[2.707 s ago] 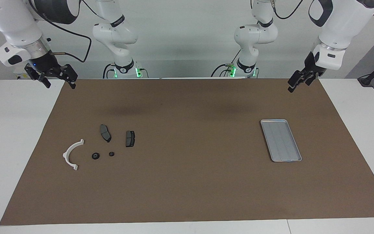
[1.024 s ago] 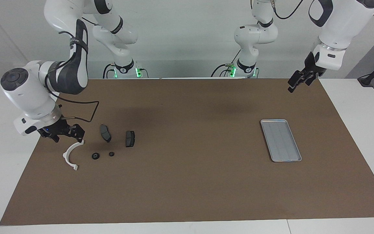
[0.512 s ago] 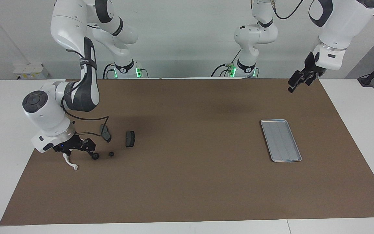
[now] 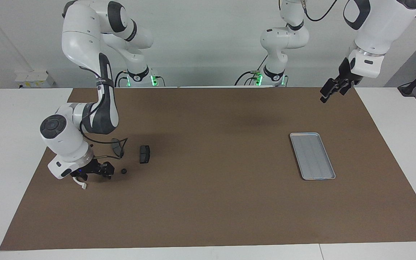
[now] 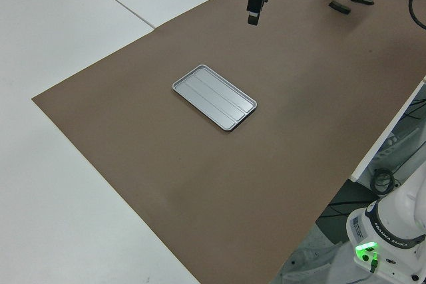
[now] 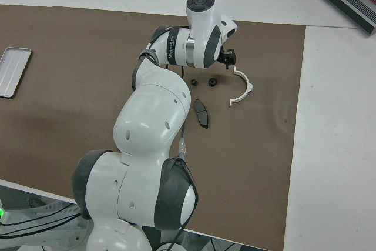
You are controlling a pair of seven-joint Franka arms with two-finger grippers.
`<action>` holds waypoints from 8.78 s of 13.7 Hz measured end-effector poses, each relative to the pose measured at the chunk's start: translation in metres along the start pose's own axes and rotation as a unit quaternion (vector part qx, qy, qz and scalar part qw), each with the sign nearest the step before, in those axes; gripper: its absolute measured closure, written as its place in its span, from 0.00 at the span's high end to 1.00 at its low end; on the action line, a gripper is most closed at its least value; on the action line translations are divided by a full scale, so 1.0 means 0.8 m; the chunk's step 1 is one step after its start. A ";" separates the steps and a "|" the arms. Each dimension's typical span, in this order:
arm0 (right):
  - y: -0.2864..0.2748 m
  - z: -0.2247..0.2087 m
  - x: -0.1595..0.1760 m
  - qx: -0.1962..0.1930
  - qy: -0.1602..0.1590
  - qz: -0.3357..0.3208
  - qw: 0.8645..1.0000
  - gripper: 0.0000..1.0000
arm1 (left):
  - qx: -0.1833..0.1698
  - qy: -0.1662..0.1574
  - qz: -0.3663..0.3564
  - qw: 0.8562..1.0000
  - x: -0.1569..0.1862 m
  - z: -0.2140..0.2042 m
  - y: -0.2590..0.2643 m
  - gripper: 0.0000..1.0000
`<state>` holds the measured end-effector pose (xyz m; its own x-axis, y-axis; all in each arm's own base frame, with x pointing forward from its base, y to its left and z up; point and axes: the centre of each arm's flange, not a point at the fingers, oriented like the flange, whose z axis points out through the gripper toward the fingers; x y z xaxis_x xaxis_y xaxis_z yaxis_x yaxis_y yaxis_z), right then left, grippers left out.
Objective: Pick bearing gear from pile to tray
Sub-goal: 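Reach the right gripper to the small black bearing gear beside the white arc, then grasp the black bearing gear with the right gripper and lift it, then carry the bearing gear to the table center and release it, then withdraw the right gripper while the left gripper reaches toward the gear, then grasp the black bearing gear at the center with the left gripper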
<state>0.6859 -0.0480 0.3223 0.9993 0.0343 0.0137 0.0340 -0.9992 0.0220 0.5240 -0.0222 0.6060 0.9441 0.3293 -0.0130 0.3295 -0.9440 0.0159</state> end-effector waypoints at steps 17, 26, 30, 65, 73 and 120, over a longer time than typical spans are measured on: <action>-0.004 0.043 -0.033 0.004 -0.043 -0.003 0.999 1.00 | 0.000 0.000 0.000 1.000 0.000 0.000 0.000 1.00; -0.005 0.042 -0.037 0.004 -0.044 -0.003 0.999 0.35 | 0.000 0.000 0.000 1.000 0.000 0.000 0.000 1.00; -0.008 0.023 -0.026 0.003 -0.026 -0.005 1.000 0.35 | 0.000 0.000 0.000 1.000 0.000 0.000 0.000 1.00; -0.522 0.006 -0.197 0.019 0.008 0.082 0.996 0.35 | 0.000 0.000 0.000 1.000 0.000 0.000 0.000 1.00; -0.530 0.028 -0.210 0.025 0.010 0.074 0.997 0.39 | 0.000 0.000 0.000 1.000 0.000 0.000 0.000 1.00; -0.076 0.014 -0.054 0.017 0.026 -0.019 0.999 0.81 | -0.009 0.007 -0.149 0.989 -0.204 0.342 0.489 1.00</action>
<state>0.6412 0.0112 0.3088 0.9953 0.0720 0.0648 0.0727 -0.9973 -0.0096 0.4970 -0.4503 0.3408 0.8056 0.5924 -0.0061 0.5923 -0.8051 0.0316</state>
